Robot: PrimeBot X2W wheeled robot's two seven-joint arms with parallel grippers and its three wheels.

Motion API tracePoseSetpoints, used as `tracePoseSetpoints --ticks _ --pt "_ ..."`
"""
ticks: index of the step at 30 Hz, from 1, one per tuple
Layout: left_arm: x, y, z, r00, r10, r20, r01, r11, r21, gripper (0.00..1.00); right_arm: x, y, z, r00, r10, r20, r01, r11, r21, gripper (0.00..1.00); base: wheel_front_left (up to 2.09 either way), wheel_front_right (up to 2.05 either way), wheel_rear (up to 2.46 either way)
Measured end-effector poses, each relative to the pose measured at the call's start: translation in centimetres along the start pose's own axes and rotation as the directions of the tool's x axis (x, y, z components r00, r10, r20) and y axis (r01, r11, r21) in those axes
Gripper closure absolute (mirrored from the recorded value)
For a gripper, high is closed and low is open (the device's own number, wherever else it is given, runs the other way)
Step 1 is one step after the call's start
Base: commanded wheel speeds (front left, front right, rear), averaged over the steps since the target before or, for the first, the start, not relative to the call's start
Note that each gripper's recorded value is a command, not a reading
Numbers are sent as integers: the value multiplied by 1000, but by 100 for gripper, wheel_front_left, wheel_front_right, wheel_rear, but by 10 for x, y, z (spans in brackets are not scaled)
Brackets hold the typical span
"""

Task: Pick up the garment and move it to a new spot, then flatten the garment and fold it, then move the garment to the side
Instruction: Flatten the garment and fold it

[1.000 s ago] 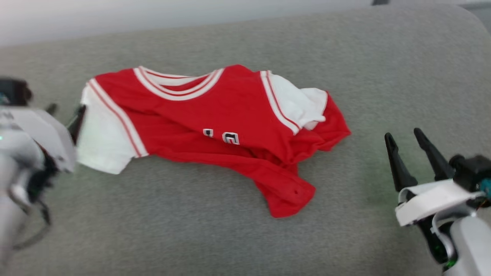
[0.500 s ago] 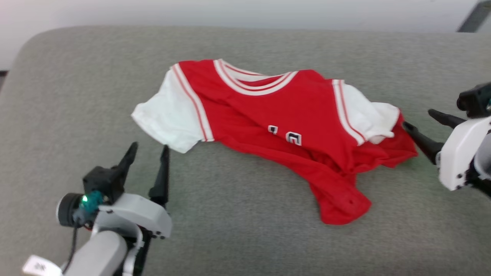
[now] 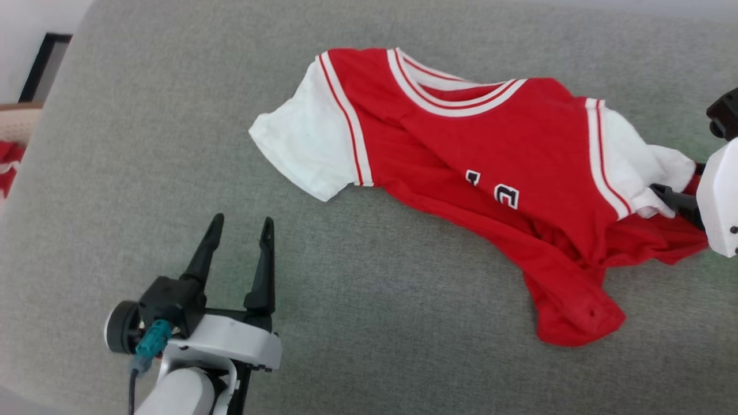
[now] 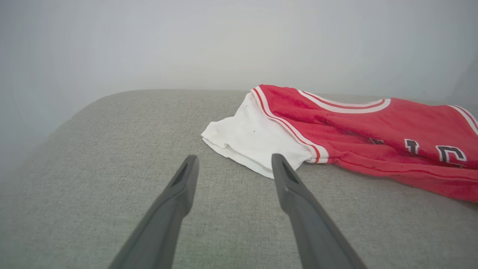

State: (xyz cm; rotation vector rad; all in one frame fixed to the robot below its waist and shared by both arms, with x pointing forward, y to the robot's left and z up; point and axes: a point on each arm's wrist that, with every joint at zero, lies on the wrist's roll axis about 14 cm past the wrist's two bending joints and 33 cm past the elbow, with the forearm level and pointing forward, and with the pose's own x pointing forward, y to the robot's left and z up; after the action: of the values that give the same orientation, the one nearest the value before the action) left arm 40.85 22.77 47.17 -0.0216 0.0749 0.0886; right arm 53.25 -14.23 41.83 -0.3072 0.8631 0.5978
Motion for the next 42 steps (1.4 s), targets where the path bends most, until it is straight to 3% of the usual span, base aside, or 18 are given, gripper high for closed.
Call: tracePoseSetpoints --ticks 3,4,5,6,8,16,20,26,37,38,39,40,42 --pt "-1 3 -6 1000 9 -13 -9 1000 -3 0 10 4 5 1000 22 6 -22 1000 -9 0 0 0 0" --pt "-1 3 -9 1000 10 -19 -10 1000 -3 0 12 5 8 1000 27 11 -26 1000 -12 11 0 0 0" --pt "-1 3 -11 1000 10 -22 -10 1000 -5 0 14 7 8 999 34 13 -34 999 -11 48 0 0 0" --pt "0 3 -11 1000 8 -21 -8 1000 -7 0 15 8 6 999 39 4 -39 999 -15 62 0 0 0" --pt "1 2 -12 1000 4 -21 -4 1000 -13 0 17 8 5 999 42 5 -42 999 -21 100 0 0 0" --pt "8 -1 -16 1000 -8 -18 7 1000 -23 0 13 -11 10 998 5 65 -7 1000 22 100 0 0 0" --pt "12 -6 -19 1000 -18 -17 17 999 -32 0 0 -45 6 992 -77 104 70 995 74 100 0 0 0" --pt "18 -14 -29 998 -41 -37 39 998 -45 0 -22 -106 -8 961 -231 149 196 956 217 100 0 0 0" --pt "25 -15 -40 997 -56 -56 54 998 -34 0 -24 -144 -52 931 -353 95 310 900 306 100 0 0 0" --pt "26 -14 -39 997 -55 -55 53 998 -31 0 -22 -142 -53 931 -352 96 308 900 309 74 0 0 0" --pt "26 -14 -39 997 -55 -53 54 998 -27 0 -22 -142 -51 928 -357 111 308 898 314 31 0 0 0" --pt "26 -14 -38 997 -55 -50 54 998 -24 0 -23 -144 -49 920 -369 131 313 894 320 0 0 0 0" --pt "26 -12 -34 997 -59 -40 59 998 -14 0 -30 -149 -45 903 -396 166 328 886 328 0 0 0 0"
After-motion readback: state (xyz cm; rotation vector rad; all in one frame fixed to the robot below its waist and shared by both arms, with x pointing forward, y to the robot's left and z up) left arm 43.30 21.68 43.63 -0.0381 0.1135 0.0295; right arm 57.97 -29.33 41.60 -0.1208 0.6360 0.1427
